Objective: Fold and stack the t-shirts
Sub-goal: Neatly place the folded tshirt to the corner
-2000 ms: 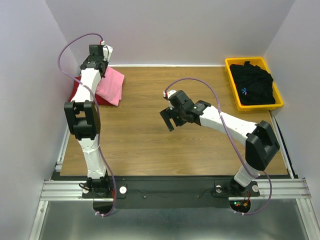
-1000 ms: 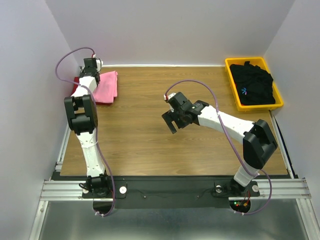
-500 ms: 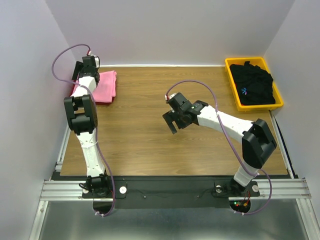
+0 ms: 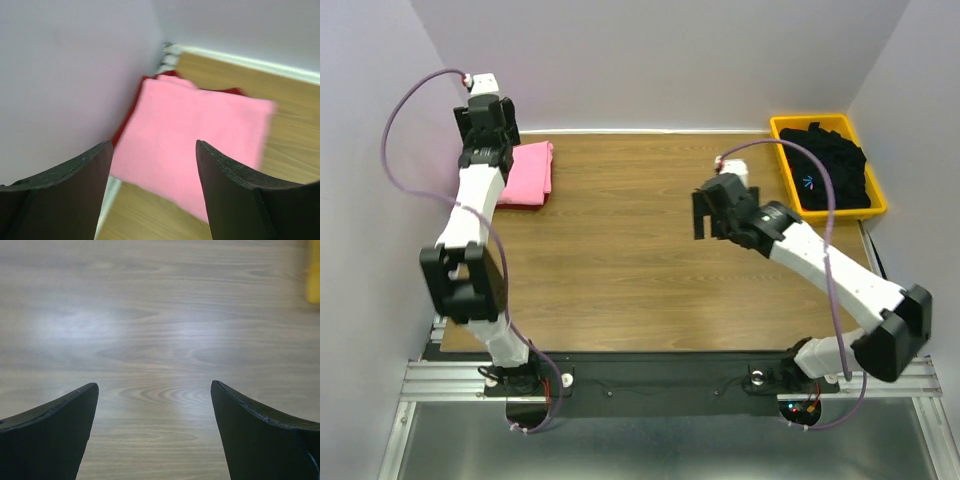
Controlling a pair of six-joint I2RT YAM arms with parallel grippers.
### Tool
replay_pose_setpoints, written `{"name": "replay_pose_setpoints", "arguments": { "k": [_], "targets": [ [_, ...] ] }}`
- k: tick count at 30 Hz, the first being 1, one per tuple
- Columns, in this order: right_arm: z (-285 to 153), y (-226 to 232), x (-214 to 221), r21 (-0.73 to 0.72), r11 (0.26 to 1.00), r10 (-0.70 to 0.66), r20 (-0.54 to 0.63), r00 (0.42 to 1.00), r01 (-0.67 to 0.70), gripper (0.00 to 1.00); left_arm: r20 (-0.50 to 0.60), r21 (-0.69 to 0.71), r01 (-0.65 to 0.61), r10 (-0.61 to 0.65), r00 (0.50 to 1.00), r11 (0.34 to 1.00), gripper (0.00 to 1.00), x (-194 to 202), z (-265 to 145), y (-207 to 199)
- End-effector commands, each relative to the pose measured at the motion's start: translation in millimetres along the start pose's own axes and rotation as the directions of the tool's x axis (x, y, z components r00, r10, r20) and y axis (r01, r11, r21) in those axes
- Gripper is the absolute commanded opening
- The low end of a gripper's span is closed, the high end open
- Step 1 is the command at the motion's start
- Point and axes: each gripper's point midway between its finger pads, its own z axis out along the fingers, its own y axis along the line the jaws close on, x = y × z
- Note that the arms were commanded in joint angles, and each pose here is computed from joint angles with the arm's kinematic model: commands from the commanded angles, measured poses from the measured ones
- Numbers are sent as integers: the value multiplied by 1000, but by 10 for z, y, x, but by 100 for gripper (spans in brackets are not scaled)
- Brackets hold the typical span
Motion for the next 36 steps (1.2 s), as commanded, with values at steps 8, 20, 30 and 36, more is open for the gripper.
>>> {"name": "replay_pose_setpoints", "arguments": {
  "k": [8,20,30,36],
  "targets": [
    [-973,-1368,-263,190,899,316,340,886,-394,100,125,395,325,-401,908,859,83,-189,-2258,99],
    [-2029,-1916,-49,-21,884,386,597,703,-468,100,247,282,384,-453,857,879,84,307,-3727,1128],
    [-2430,-2148,76,-85,889,375,699,609,-450,100,304,279,464,-535,788,841,84,555,-4093,1383],
    [-2396,-2113,67,-72,906,346,695,630,-418,100,310,310,497,-581,753,810,84,600,-4146,1380]
  ]
}}
